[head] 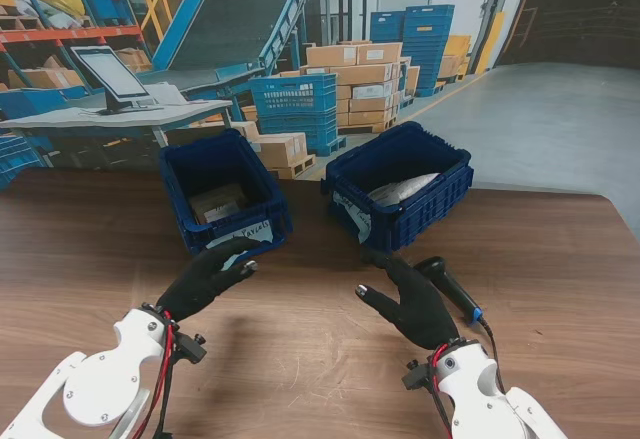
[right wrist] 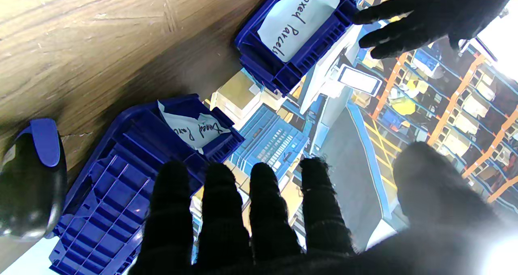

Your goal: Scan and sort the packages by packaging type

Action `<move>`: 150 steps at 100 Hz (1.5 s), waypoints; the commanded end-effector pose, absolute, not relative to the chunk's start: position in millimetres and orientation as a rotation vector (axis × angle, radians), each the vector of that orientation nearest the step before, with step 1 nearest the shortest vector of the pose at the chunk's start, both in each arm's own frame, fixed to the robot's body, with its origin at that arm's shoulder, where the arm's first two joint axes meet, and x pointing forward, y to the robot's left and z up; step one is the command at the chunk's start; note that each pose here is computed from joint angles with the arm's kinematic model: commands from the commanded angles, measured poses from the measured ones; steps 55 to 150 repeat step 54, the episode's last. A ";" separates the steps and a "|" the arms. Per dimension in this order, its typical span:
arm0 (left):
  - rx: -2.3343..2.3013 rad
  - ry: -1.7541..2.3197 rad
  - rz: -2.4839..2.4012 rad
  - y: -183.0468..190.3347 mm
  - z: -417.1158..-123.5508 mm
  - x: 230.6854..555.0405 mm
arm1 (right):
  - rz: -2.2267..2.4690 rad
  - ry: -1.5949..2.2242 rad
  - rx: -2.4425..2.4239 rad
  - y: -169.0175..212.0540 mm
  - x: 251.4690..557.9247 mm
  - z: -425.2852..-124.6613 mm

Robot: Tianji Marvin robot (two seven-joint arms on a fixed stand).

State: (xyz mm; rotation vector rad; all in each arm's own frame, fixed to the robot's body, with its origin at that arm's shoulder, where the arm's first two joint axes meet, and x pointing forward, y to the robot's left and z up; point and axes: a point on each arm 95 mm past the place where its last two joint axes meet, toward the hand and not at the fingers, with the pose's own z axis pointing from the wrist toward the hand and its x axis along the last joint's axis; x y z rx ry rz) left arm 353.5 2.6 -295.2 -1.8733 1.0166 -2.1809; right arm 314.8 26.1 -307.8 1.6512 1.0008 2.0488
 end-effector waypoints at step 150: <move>-1.909 0.992 -2.185 4.8 -293.3 346.3 | 2.036 1.006 1.689 27.1 321.3 -304.1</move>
